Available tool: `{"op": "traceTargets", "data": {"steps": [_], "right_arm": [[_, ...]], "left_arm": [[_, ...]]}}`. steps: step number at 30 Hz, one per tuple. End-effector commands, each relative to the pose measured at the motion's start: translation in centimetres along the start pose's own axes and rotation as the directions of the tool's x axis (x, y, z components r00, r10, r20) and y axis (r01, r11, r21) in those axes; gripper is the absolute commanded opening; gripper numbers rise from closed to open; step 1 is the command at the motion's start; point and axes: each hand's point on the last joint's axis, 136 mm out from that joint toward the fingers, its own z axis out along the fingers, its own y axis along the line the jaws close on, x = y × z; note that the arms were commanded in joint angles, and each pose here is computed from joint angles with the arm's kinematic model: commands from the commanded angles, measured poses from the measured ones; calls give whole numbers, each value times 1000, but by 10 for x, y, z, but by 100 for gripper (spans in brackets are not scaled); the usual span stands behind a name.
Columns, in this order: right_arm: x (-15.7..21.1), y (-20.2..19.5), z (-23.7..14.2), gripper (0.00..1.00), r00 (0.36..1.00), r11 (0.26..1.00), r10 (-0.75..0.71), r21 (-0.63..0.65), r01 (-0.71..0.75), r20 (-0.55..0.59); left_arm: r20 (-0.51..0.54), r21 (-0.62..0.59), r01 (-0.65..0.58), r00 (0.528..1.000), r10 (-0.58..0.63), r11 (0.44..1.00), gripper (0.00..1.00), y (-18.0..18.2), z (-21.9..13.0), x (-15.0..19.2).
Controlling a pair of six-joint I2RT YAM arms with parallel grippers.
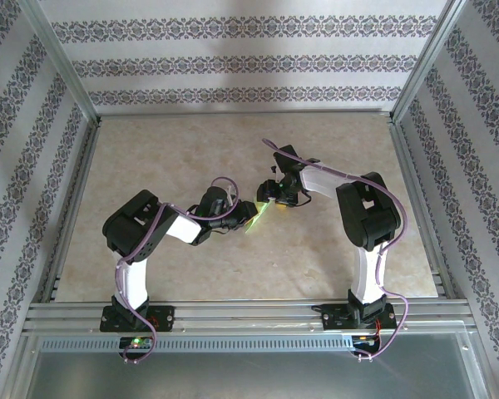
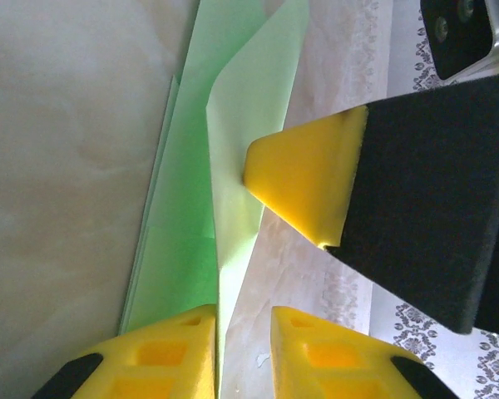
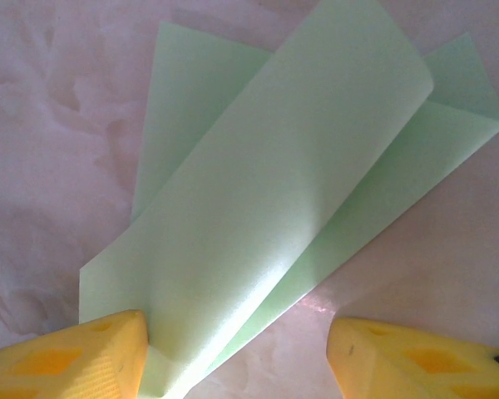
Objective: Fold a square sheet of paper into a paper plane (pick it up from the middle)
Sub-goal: Fifth fold the wing at the center of the table.
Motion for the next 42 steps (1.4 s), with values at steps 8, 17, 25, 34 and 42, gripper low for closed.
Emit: {"op": "traceTargets", "data": {"steps": [8, 17, 25, 34, 42], "right_arm": [[24, -43, 30, 69, 994, 984, 76, 164, -62, -79], [25, -43, 31, 69, 993, 984, 84, 162, -69, -86], [26, -43, 31, 71, 992, 983, 90, 166, -75, -84], [28, -45, 34, 71, 990, 981, 105, 172, -88, -92], [29, -47, 34, 72, 988, 980, 116, 171, -98, -97]], "left_arm": [[-14, -70, -54, 998, 53, 996, 26, 9, -8, 0], [-66, -102, -128, 990, 122, 987, 30, 10, -5, 3], [-104, -159, -158, 984, 143, 975, 29, 20, -3, 6], [-138, -213, -200, 975, 173, 956, 26, 32, -2, 8], [-171, -232, -234, 965, 197, 944, 22, 36, -3, 10]]}}
